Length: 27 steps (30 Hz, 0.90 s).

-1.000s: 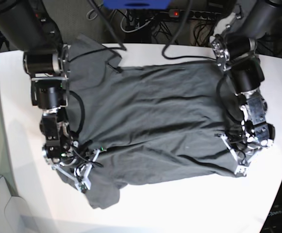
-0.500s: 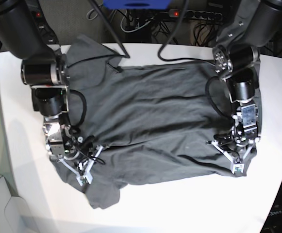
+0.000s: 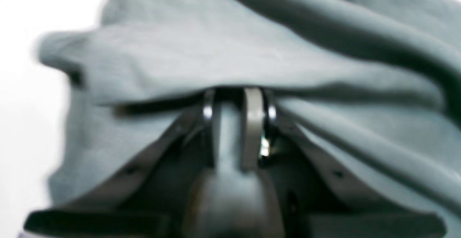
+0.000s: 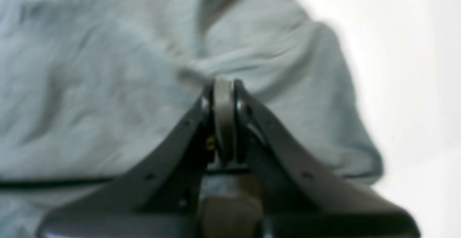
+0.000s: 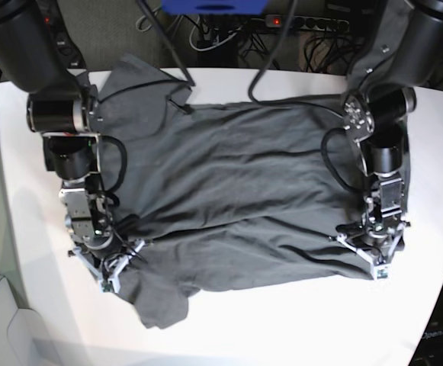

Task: Layout the t-shirt on the table in an organized manner, then fold the t-shirt properly
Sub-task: 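Move both grippers to the shirt's hem side and grasp the edges, then drag the grasped fabric toward the collar end with both grippers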

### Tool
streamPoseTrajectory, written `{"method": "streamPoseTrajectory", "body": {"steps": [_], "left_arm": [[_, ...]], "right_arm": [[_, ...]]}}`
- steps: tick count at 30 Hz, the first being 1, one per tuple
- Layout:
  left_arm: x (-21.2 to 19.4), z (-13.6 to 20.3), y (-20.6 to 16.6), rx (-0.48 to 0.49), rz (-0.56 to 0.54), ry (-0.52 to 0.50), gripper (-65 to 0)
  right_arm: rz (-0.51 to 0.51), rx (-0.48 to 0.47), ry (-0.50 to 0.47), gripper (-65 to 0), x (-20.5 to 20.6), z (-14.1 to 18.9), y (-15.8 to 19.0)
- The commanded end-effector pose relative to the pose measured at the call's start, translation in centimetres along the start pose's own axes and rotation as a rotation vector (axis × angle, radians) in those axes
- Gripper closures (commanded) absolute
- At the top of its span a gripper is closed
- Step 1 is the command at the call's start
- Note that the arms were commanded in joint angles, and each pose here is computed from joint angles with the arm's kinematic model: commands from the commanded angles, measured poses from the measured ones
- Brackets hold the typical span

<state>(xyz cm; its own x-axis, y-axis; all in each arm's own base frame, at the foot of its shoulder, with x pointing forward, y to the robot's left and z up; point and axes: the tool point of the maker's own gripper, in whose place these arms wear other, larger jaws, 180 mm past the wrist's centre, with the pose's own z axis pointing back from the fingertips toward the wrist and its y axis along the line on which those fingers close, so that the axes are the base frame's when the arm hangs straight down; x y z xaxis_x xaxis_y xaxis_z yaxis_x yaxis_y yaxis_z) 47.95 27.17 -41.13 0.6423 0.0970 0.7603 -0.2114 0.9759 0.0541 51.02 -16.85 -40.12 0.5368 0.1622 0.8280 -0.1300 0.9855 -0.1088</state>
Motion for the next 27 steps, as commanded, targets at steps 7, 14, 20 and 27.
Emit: {"method": "streamPoseTrajectory", "body": {"steps": [7, 14, 20, 27], "left_arm": [[8.1, 1.4, 1.3, 0.034, 0.009, -0.186, -10.8], [10.2, 5.3, 1.9, 0.090, 0.004, -0.184, -10.8], [4.6, 9.4, -0.2, 0.034, -0.105, -0.094, -10.8], [-4.2, 12.7, 0.2, 0.027, -0.207, 0.063, -10.8]], "right_arm": [[0.000, -0.031, -0.167, 0.0, 6.5, 0.6, -1.4], [0.051, -0.074, -0.203, 0.0, 7.1, 3.3, -2.7], [0.073, -0.119, -0.177, 0.0, 3.8, 8.3, -3.0], [0.086, -0.089, -0.074, 0.0, -2.9, 11.0, -0.9]]}}
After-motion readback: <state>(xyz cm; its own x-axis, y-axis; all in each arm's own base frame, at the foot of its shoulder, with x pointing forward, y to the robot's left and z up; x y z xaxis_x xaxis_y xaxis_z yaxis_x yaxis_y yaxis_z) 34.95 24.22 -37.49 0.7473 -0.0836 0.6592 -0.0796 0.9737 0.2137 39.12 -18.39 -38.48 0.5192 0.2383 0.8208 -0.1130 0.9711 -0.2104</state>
